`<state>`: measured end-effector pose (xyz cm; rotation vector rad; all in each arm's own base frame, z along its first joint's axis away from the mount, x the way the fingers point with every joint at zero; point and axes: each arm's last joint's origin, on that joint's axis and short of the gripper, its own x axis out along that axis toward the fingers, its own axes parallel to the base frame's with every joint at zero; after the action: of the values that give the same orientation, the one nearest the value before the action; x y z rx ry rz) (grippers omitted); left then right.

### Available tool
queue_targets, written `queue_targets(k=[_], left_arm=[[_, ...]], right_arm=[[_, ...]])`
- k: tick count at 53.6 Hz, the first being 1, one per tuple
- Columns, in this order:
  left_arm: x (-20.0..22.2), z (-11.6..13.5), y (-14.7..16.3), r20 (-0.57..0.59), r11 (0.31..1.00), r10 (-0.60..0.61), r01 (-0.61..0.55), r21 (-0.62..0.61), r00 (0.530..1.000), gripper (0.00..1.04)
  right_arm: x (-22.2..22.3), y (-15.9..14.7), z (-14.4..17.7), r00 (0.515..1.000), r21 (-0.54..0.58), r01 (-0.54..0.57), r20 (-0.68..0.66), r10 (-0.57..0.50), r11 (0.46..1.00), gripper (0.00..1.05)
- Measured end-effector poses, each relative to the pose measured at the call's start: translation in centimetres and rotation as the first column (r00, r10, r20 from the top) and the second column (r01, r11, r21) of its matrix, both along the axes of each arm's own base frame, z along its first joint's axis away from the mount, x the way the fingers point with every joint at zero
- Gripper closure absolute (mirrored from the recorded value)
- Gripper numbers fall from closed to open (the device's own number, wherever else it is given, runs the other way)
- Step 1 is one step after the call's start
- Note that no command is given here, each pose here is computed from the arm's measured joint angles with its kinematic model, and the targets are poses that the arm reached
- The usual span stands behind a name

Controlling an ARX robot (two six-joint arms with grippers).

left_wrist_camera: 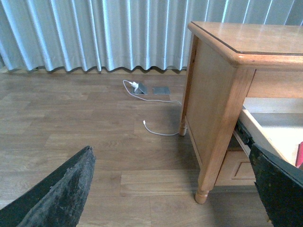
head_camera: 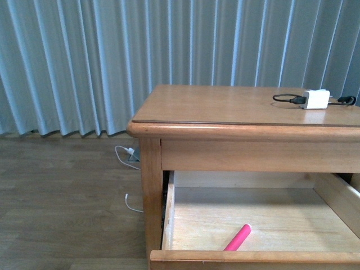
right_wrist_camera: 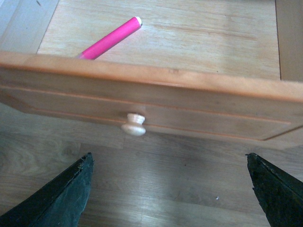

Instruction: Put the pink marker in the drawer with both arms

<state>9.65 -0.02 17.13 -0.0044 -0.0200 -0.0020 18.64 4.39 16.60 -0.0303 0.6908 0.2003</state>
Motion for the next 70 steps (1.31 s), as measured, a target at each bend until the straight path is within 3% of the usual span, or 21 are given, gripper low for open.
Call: queue_targets(k=[19, 46, 52, 53, 70], left_arm=[[0.0, 0.0, 0.0, 0.000, 1.000, 0.000, 0.000, 0.000, 1.000, 0.06], [0.0, 0.0, 0.0, 0.000, 1.000, 0.000, 0.000, 0.000, 1.000, 0.06], [0.0, 0.0, 0.0, 0.000, 1.000, 0.000, 0.000, 0.000, 1.000, 0.06], [0.0, 0.0, 0.0, 0.000, 1.000, 0.000, 0.000, 0.000, 1.000, 0.06], [0.0, 0.0, 0.0, 0.000, 1.000, 0.000, 0.000, 0.000, 1.000, 0.06]], right_arm=[[6.1, 3.2, -2.8, 0.998, -0.081, 0.027, -0.059, -0.032, 0.996, 0.08], [14.8, 3.8, -5.9, 0.977, -0.029, 0.108, 0.190, -0.100, 0.994, 0.08], [16.5, 3.2, -6.6, 0.959, -0.013, 0.148, 0.248, -0.140, 0.989, 0.08], [18.8, 2.1, -7.3, 0.907, 0.050, 0.185, 0.377, -0.190, 0.981, 0.08], [17.3, 1.5, -6.2, 0.933, 0.036, 0.126, 0.335, -0.131, 0.991, 0.08]])
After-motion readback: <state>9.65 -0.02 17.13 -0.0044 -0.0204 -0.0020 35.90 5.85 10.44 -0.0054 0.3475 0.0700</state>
